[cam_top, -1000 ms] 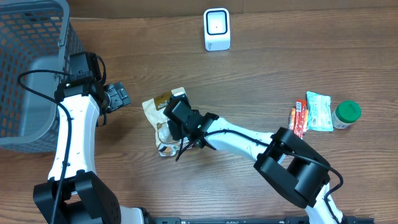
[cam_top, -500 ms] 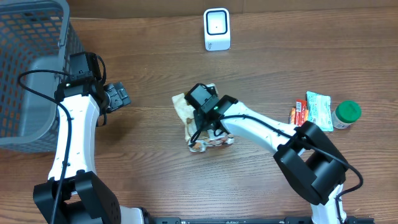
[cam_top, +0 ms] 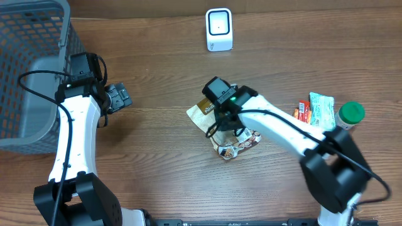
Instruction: Scan the item barcode
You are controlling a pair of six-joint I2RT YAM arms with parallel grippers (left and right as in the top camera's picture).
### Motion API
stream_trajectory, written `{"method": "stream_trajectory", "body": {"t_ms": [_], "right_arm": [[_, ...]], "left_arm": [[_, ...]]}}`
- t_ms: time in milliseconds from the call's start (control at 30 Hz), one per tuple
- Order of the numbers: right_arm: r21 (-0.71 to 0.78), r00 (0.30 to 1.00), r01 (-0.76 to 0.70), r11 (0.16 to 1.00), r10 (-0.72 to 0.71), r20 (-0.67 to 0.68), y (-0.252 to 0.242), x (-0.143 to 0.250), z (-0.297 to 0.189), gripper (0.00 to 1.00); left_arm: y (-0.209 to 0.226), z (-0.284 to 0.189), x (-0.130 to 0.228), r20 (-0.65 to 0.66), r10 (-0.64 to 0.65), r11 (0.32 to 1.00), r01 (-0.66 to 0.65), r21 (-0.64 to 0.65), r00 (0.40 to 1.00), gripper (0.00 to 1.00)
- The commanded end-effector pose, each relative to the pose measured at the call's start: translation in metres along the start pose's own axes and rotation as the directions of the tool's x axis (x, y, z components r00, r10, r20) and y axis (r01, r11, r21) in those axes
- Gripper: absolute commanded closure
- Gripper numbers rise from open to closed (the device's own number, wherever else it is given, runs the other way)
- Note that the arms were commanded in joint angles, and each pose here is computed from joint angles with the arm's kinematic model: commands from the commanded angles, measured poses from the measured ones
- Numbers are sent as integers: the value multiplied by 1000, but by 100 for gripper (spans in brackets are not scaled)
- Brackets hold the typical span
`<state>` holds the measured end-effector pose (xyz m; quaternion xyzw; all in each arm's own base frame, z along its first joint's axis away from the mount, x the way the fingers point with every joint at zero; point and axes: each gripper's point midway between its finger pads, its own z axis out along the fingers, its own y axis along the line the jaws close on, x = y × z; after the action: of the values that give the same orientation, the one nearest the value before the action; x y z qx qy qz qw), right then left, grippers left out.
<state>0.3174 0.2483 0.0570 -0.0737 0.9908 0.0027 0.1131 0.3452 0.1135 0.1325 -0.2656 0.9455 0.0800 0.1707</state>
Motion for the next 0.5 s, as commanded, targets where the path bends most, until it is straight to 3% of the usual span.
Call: {"method": "stream_trajectory", "body": {"t_ms": [0, 300, 467], "right_arm": [[50, 990, -50, 998, 43, 133, -30, -29, -45, 81], [164, 985, -172, 971, 170, 25, -102, -8, -11, 81], [130, 979, -199, 971, 203, -20, -106, 16, 22, 79]], "left_arm": [[1, -4, -3, 16, 11, 1000, -11, -9, 1000, 0], [1, -4, -3, 16, 11, 1000, -11, -9, 1000, 0], [1, -4, -3, 16, 11, 1000, -11, -9, 1000, 0]]}}
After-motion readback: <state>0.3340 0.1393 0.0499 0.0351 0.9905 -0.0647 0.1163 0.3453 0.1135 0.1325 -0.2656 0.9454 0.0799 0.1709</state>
